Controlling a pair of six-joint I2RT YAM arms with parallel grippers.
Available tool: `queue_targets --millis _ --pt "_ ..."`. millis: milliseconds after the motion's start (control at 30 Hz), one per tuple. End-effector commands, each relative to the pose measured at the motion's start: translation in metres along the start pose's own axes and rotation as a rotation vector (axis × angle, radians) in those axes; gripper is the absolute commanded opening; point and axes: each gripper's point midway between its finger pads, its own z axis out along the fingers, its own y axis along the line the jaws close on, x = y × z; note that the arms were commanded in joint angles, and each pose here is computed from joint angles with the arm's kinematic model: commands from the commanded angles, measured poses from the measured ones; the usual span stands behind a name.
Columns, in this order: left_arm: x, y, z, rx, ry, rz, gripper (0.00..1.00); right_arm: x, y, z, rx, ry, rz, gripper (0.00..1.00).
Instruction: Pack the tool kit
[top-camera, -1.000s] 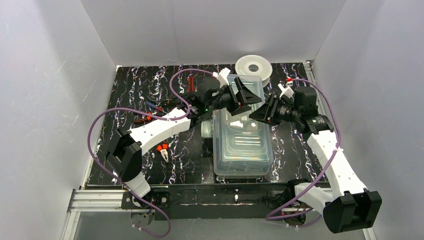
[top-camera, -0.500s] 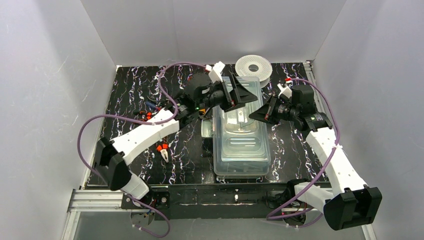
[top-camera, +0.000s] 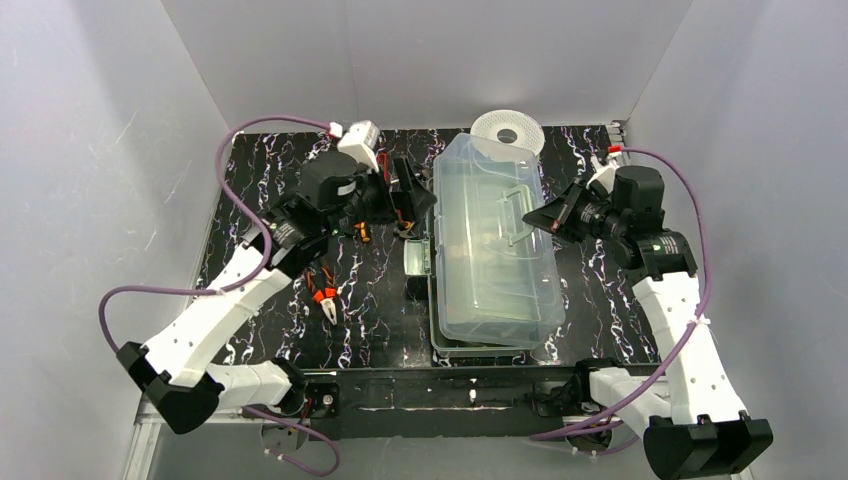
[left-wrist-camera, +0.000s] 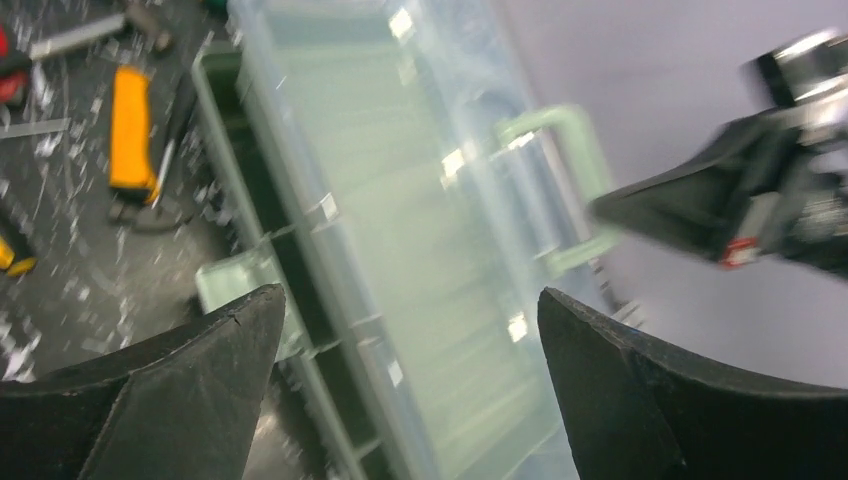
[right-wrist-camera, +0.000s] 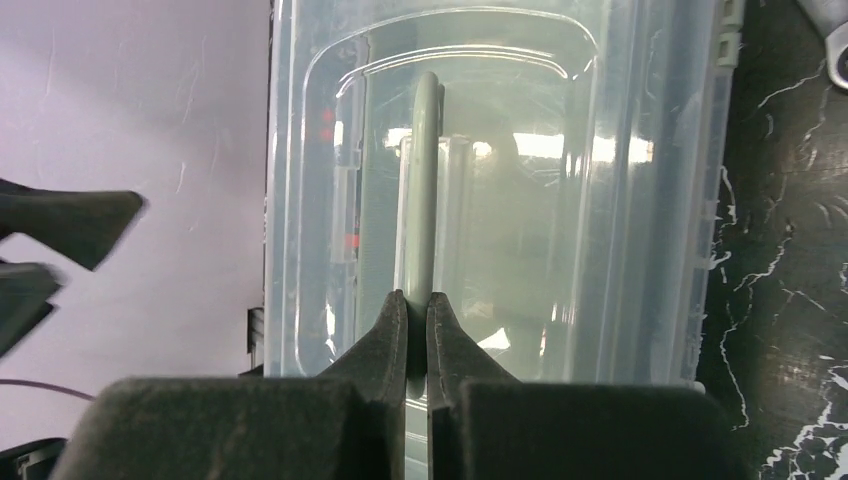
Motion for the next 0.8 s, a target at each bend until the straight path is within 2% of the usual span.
queue_targets --millis 0,133,267,467,667,767 --pt "0.080 0.069 0.006 -0.230 0.281 0.088 0.97 -0.040 0.014 -0.020 -0.009 -0.171 -0.104 0.01" --pt "0.122 0.094 0.002 -0.311 0.412 0.062 0.94 -0.040 -0.004 -0.017 0.038 -0.171 -0.079 0.01" --pt "0.155 0.088 0.002 -0.248 0.497 -0.023 0.89 -0.037 -0.012 -0.011 0.028 -0.164 -0.048 0.01" --pt "0.186 0.094 0.007 -0.242 0.531 -0.122 0.85 -0.036 -0.015 -0.007 0.014 -0.147 -0.034 0.01" --pt "0.208 0.081 0.019 -0.147 0.591 -0.201 0.84 -0.038 -0.016 -0.009 0.019 -0.156 -0.039 0.01" --pt "0.218 0.086 0.021 -0.158 0.613 -0.217 0.78 -0.038 -0.017 -0.010 0.021 -0.159 -0.039 0.01"
